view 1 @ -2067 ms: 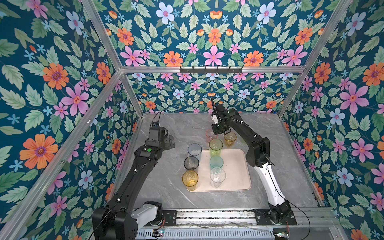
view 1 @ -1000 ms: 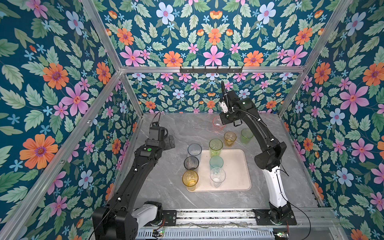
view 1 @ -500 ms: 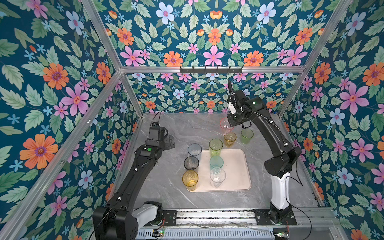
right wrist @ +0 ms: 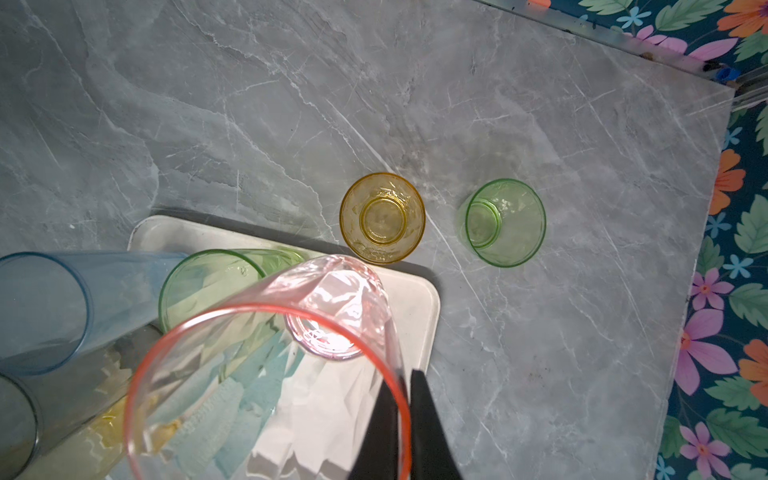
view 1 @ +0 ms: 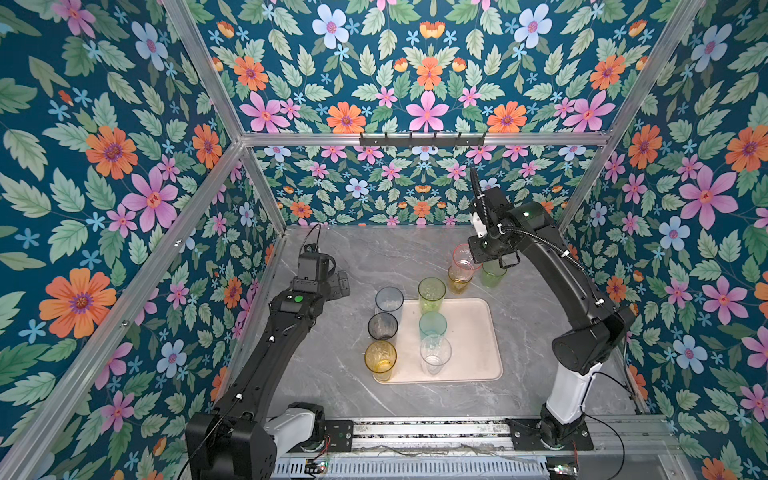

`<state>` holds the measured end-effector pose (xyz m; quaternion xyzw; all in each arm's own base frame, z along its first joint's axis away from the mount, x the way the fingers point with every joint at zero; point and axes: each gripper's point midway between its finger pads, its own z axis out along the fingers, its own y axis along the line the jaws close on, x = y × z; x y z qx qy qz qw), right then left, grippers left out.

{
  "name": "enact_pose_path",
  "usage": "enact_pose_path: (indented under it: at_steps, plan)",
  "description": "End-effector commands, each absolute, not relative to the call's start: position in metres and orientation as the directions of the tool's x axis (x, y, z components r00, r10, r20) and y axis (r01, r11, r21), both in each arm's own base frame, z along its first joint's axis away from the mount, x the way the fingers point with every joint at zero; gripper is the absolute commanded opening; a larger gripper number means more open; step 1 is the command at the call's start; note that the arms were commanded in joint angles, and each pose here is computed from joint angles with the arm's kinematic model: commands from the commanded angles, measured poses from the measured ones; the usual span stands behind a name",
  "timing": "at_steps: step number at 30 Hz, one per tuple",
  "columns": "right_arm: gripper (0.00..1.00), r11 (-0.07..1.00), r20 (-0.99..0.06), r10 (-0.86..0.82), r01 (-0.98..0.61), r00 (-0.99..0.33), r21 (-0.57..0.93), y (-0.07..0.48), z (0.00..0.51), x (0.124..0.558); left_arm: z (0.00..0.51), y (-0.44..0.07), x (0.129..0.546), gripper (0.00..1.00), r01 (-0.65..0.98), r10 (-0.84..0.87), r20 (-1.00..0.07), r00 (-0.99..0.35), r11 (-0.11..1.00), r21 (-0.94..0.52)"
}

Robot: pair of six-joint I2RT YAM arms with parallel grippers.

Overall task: Place the glasses into the tray
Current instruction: 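Lift the pink glass with the right gripper, then carry the pink glass toward the robot and lower it onto the tray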

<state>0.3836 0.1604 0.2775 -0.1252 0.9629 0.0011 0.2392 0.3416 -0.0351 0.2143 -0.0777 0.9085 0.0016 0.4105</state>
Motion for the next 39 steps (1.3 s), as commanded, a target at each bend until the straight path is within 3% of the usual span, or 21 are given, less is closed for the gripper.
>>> enact_pose_path:
  at_steps: [1, 25, 39]
  plan:
    - [0.00, 0.975, -0.485, -0.211, -0.220, -0.849, -0.039, 0.160, 0.279, 0.379, 0.218, -0.034, 0.343, 0.99, -0.148, -0.143, -0.754, -0.641, 0.987, -0.062]
    - [0.00, 0.988, -0.466, -0.103, -0.146, -0.879, 0.057, 0.144, 0.209, 0.325, 0.215, -0.032, 0.344, 0.99, -0.151, -0.151, -0.748, -0.646, 0.986, -0.068]
    - [0.00, 0.992, -0.434, -0.110, -0.124, -0.894, 0.003, 0.142, 0.163, 0.331, 0.213, -0.034, 0.345, 0.99, -0.146, -0.152, -0.742, -0.653, 0.987, -0.074]
